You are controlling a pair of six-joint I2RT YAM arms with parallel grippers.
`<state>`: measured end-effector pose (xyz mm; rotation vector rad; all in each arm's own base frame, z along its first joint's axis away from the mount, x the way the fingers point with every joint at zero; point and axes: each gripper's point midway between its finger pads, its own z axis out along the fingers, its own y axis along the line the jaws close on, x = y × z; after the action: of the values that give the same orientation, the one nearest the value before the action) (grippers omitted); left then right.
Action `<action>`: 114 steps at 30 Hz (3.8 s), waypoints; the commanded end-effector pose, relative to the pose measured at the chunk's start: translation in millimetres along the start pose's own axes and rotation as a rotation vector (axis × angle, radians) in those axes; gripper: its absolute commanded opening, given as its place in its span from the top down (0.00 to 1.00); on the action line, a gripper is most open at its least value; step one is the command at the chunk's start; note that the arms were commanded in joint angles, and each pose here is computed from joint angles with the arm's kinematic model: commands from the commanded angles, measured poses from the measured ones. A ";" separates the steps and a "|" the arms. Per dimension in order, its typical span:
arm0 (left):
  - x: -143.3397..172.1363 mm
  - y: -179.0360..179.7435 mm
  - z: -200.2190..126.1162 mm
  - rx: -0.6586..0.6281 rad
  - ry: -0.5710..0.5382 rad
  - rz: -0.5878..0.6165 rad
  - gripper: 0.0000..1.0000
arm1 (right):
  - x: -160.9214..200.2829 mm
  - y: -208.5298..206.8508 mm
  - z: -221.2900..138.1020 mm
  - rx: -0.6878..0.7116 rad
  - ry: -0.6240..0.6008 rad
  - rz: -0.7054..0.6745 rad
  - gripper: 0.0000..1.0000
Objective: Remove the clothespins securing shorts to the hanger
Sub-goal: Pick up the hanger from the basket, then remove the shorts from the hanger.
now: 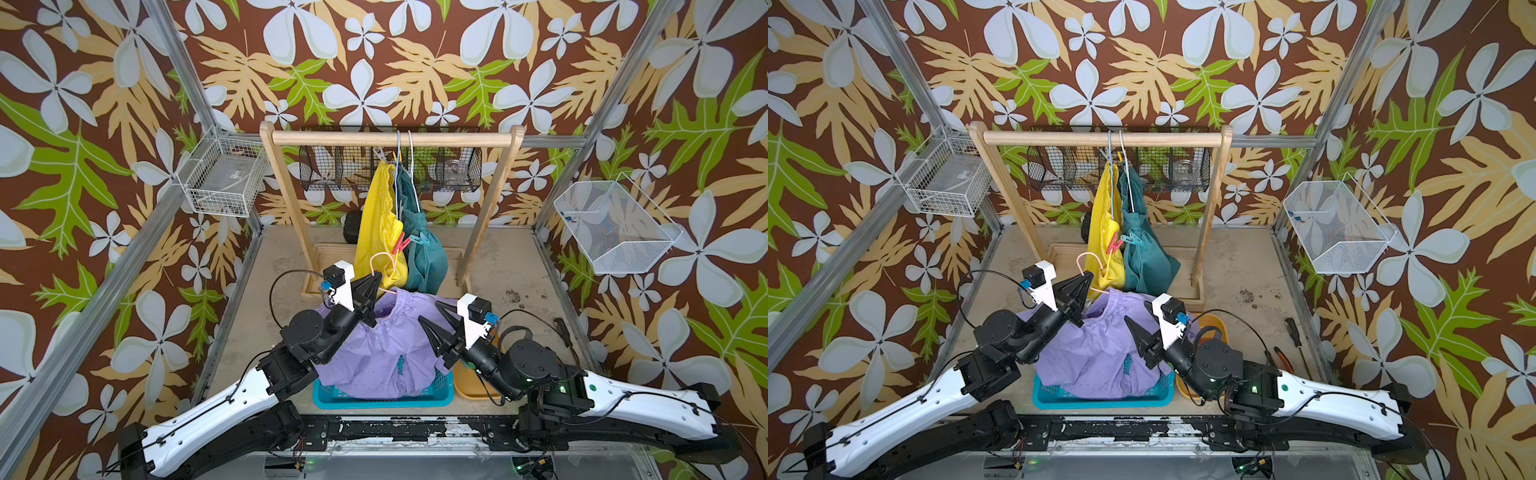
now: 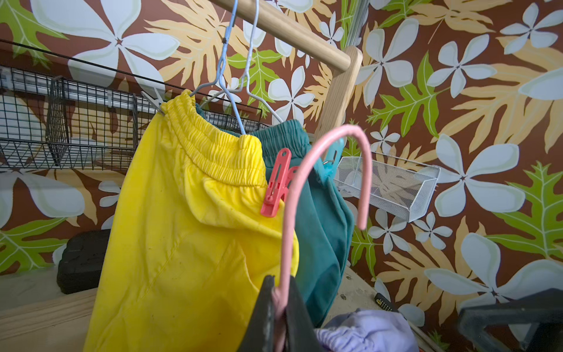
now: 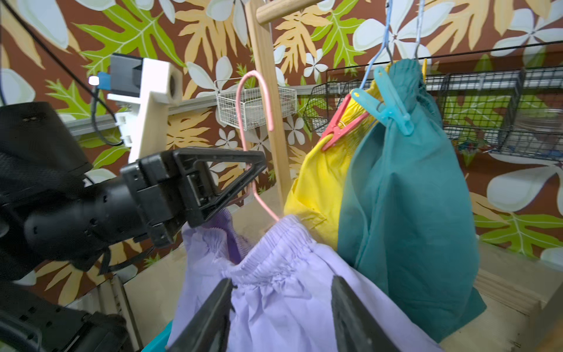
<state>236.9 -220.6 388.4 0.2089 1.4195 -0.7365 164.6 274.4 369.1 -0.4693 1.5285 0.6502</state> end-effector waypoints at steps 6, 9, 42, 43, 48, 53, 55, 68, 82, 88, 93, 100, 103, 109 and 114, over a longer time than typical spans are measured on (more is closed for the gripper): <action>-17.5 -7.5 -1.9 0.037 -0.061 -0.079 1.00 | 2.8 2.0 6.2 0.133 -0.089 0.025 0.47; -16.1 -10.3 -1.2 0.053 -0.053 -0.085 1.00 | 2.0 5.6 8.6 0.124 -0.099 0.036 0.47; -14.3 -19.1 -6.8 0.114 -0.040 -0.121 1.00 | 26.6 -45.3 43.7 0.355 -0.035 -0.041 1.00; -12.8 -18.8 -6.6 0.113 -0.037 -0.113 1.00 | 25.2 -46.1 41.3 0.351 -0.038 -0.035 1.00; -6.4 -25.3 -10.4 0.160 -0.025 -0.028 1.00 | 14.1 -51.2 26.3 0.319 -0.048 0.021 1.00; -8.6 -22.8 -17.0 0.158 -0.040 0.019 1.00 | 1.0 -57.4 13.5 0.230 -0.044 0.076 1.00; -9.1 -22.0 -16.7 0.153 -0.042 0.025 1.00 | -5.6 -49.6 12.5 0.172 -0.047 0.075 0.82; -7.7 -24.1 -10.2 0.150 -0.025 0.013 1.00 | 11.1 15.1 35.6 0.004 0.008 0.021 0.54; -8.9 -31.2 -11.3 0.190 -0.018 -0.013 1.00 | 46.6 -29.5 52.2 0.366 0.090 -0.128 0.60; -9.9 -34.0 -14.8 0.211 -0.021 -0.011 1.00 | 50.3 -70.4 42.9 0.461 0.103 -0.105 0.72; -6.1 -39.1 -17.0 0.246 -0.013 0.013 1.00 | 42.9 -99.8 25.6 0.489 0.067 -0.047 0.92; -0.4 -52.2 -21.4 0.329 0.003 0.059 1.00 | 41.1 -118.2 15.6 0.466 0.058 0.032 1.00; -0.8 -50.8 -22.5 0.322 0.003 0.063 1.00 | 36.3 -113.0 14.7 0.383 0.033 0.077 0.97; -0.2 -52.0 -22.2 0.329 0.007 0.059 1.00 | 18.3 -78.2 13.6 0.146 -0.040 0.142 0.66; 2.9 -51.3 -20.6 0.325 0.017 0.062 1.00 | 5.7 -63.0 11.3 0.054 -0.059 0.166 0.61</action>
<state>192.6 -249.0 392.2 0.5032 1.3180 -0.9052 224.7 223.9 339.9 -0.2441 1.5869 0.6256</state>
